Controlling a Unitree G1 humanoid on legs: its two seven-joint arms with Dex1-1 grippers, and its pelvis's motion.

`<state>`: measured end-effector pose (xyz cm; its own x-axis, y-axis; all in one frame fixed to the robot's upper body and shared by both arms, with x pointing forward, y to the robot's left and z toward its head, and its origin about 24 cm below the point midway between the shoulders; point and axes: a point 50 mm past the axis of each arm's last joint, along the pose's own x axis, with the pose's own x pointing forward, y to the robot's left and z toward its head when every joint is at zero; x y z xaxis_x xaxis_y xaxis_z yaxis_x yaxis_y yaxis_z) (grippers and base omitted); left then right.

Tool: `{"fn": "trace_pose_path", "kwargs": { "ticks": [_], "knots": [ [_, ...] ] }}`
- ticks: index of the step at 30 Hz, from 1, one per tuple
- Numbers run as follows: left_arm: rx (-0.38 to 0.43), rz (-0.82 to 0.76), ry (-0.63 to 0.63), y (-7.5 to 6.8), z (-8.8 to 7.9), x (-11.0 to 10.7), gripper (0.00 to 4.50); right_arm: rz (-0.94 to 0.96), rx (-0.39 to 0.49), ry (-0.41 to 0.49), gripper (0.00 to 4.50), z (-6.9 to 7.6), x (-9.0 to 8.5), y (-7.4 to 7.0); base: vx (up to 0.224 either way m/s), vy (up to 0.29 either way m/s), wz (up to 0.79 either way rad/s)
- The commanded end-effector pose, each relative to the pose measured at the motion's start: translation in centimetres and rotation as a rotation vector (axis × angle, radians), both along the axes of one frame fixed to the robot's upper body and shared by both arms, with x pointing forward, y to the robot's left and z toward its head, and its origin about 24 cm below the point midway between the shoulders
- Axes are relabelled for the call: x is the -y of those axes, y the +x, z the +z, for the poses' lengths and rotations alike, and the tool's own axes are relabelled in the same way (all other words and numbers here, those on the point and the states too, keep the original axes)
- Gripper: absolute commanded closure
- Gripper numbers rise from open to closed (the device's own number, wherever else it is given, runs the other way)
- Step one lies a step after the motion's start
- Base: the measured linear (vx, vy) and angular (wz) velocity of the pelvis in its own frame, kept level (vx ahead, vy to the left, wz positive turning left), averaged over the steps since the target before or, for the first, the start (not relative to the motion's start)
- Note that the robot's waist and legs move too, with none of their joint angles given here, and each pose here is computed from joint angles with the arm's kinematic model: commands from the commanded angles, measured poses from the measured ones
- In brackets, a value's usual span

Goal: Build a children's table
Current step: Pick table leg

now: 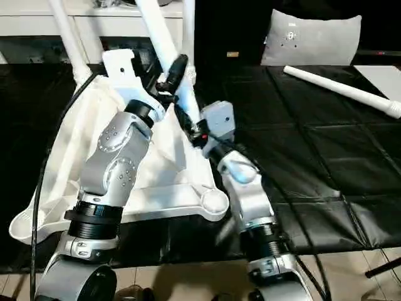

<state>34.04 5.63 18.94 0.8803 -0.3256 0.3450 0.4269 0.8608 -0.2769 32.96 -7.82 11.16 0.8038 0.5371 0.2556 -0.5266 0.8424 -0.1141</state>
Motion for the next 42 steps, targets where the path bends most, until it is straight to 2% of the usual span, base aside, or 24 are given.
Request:
{"fn": "trace_pose_path", "kwargs": {
  "ticks": [1,2,3,10,17,18,20,28,29,32,33,35,37,41,42],
  "knots": [
    [-0.044,-0.077,-0.119,-0.9,-0.3,3.0,2.25,-0.029,0.033,-0.011,2.64,0.2,0.1,0.2,0.000,0.000,0.00],
    [-0.052,-0.082,-0.129,-0.9,-0.4,3.1,2.25,-0.027,0.038,-0.012,2.64,0.2,0.1,0.2,0.000,0.000,0.00],
    [-0.066,-0.094,-0.149,-0.9,-0.5,3.1,2.47,-0.022,0.041,-0.010,2.64,0.2,0.0,0.2,0.000,0.000,0.00],
    [-0.142,-0.156,-0.256,-0.8,-1.0,3.3,2.65,0.002,0.068,-0.021,2.64,0.1,-0.2,0.2,0.000,0.000,0.00],
    [-0.172,-0.167,-0.241,-0.7,-1.4,3.4,2.68,-0.001,0.084,-0.020,2.64,0.3,-0.2,0.3,0.000,0.000,0.00],
    [-0.177,-0.167,-0.237,-0.7,-1.5,3.4,2.13,0.000,0.087,-0.022,2.64,0.3,-0.2,0.3,0.000,0.000,0.00],
    [-0.175,-0.173,-0.242,-0.7,-1.5,3.4,2.13,0.001,0.088,-0.024,2.64,0.2,-0.2,0.3,0.000,0.000,0.00],
    [-0.174,-0.170,-0.231,-0.7,-1.5,3.4,1.39,0.009,0.092,-0.033,2.65,0.1,-0.3,0.4,0.000,0.000,0.00],
    [-0.173,-0.171,-0.233,-0.7,-1.5,3.4,1.19,0.009,0.092,-0.034,2.65,0.1,-0.3,0.4,0.000,0.000,0.00],
    [-0.172,-0.175,-0.238,-0.8,-1.4,3.4,1.04,0.010,0.092,-0.036,2.65,0.1,-0.2,0.4,0.000,0.000,0.00],
    [-0.172,-0.177,-0.242,-0.8,-1.4,3.4,1.49,0.010,0.093,-0.037,2.65,0.1,-0.2,0.4,0.000,0.000,0.00],
    [-0.170,-0.184,-0.250,-0.8,-1.4,3.4,1.48,0.014,0.094,-0.040,2.65,0.1,-0.2,0.4,0.000,0.000,0.00],
    [-0.169,-0.188,-0.255,-0.9,-1.4,3.4,1.84,0.018,0.096,-0.045,2.65,0.1,-0.3,0.4,0.000,0.000,0.00],
    [-0.171,-0.187,-0.260,-0.8,-1.5,3.4,1.99,0.020,0.099,-0.052,2.65,0.1,-0.3,0.4,0.000,0.000,0.00],
    [-0.171,-0.187,-0.260,-0.8,-1.5,3.4,2.29,0.019,0.096,-0.055,2.65,0.0,-0.3,0.4,0.000,0.000,0.00]
  ]
}}
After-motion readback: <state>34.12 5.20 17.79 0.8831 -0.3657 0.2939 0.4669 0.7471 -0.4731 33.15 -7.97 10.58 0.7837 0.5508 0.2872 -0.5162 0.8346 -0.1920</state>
